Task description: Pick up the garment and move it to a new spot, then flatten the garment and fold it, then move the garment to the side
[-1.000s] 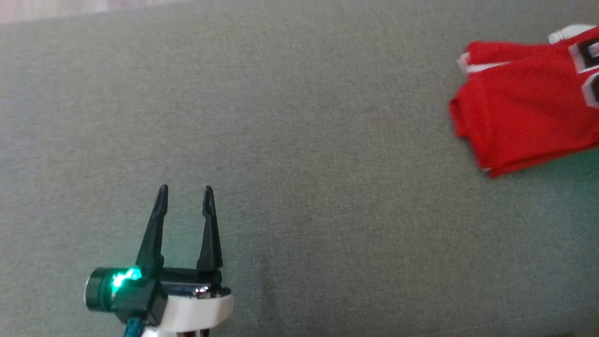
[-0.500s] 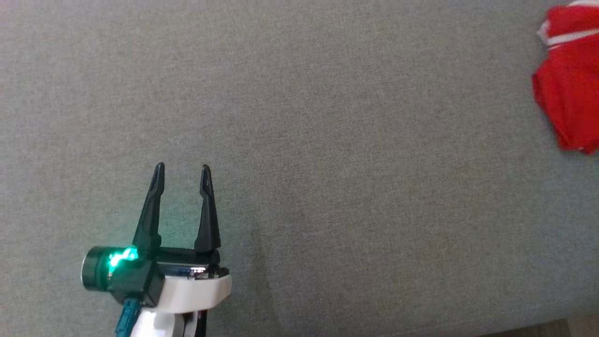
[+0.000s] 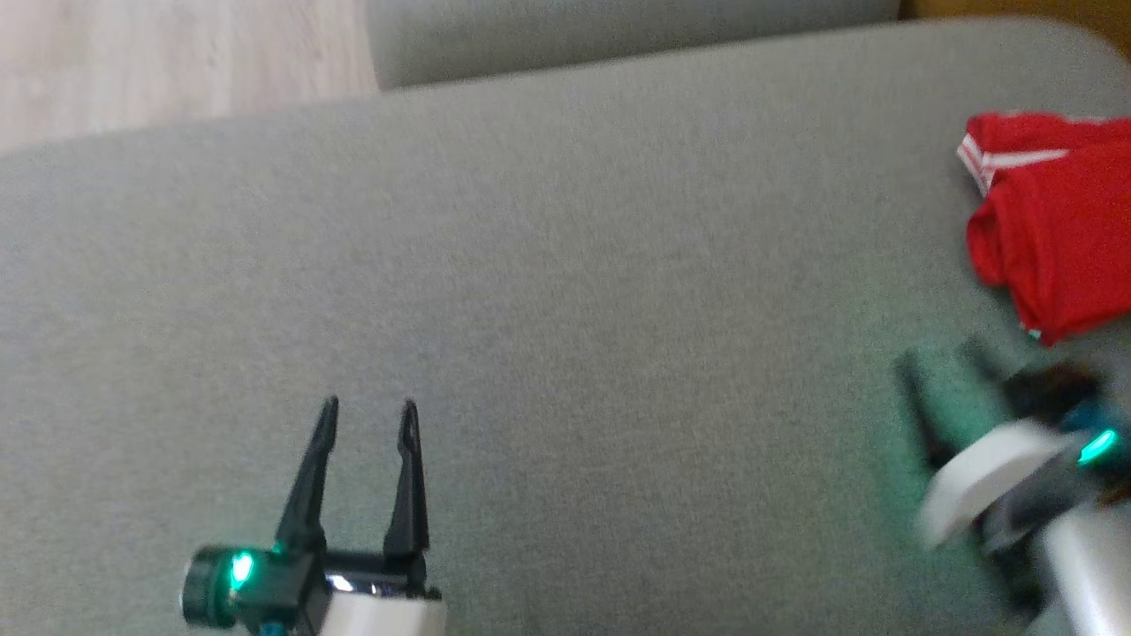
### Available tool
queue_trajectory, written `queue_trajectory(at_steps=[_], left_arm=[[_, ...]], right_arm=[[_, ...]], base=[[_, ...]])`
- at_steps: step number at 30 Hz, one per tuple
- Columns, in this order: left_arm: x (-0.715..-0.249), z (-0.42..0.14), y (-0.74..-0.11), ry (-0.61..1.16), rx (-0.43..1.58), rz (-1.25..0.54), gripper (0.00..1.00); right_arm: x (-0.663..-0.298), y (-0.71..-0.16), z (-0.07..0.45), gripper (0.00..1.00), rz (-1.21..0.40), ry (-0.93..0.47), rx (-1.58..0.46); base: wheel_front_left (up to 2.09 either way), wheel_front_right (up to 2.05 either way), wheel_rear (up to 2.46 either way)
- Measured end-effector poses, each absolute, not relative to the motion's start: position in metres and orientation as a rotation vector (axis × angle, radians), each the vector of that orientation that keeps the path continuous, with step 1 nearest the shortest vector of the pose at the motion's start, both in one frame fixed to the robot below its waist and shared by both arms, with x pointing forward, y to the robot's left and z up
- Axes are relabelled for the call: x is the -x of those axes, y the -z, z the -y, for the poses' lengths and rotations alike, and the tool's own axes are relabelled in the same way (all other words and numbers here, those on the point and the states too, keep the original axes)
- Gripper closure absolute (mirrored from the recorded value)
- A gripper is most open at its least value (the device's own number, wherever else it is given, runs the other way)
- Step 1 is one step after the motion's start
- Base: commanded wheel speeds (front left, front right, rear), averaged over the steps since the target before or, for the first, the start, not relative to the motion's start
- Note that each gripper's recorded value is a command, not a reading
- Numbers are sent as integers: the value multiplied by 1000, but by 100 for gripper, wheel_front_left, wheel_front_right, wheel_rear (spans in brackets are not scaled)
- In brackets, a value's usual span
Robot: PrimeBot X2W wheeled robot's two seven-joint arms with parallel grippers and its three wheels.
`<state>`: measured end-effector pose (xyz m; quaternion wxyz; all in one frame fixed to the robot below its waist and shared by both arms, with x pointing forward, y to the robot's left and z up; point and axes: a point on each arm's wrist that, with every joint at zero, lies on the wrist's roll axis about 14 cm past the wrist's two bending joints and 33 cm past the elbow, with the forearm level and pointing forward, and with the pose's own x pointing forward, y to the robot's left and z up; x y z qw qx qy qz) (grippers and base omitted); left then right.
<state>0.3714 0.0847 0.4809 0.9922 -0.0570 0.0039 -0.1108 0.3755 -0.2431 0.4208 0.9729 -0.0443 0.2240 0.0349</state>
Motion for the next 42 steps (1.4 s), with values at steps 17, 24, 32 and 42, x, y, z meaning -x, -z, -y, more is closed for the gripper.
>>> queue_trajectory(at_steps=[17,24,32,42], left_arm=[[-297,-125,-503,73,80,69,0],[-291,-130,-501,56,81,67,0],[-291,-132,-500,40,76,63,100],[-279,-136,-464,19,120,-64,100]], right_arm=[[-305,-479,131,0,-3,-205,-65],[-296,-479,127,0,-2,-215,-49],[-296,-476,127,100,-12,-215,-50],[-280,-440,131,100,-139,-190,-110]], base=[[0,0,0],[0,0,0],[0,0,0],[0,0,0]])
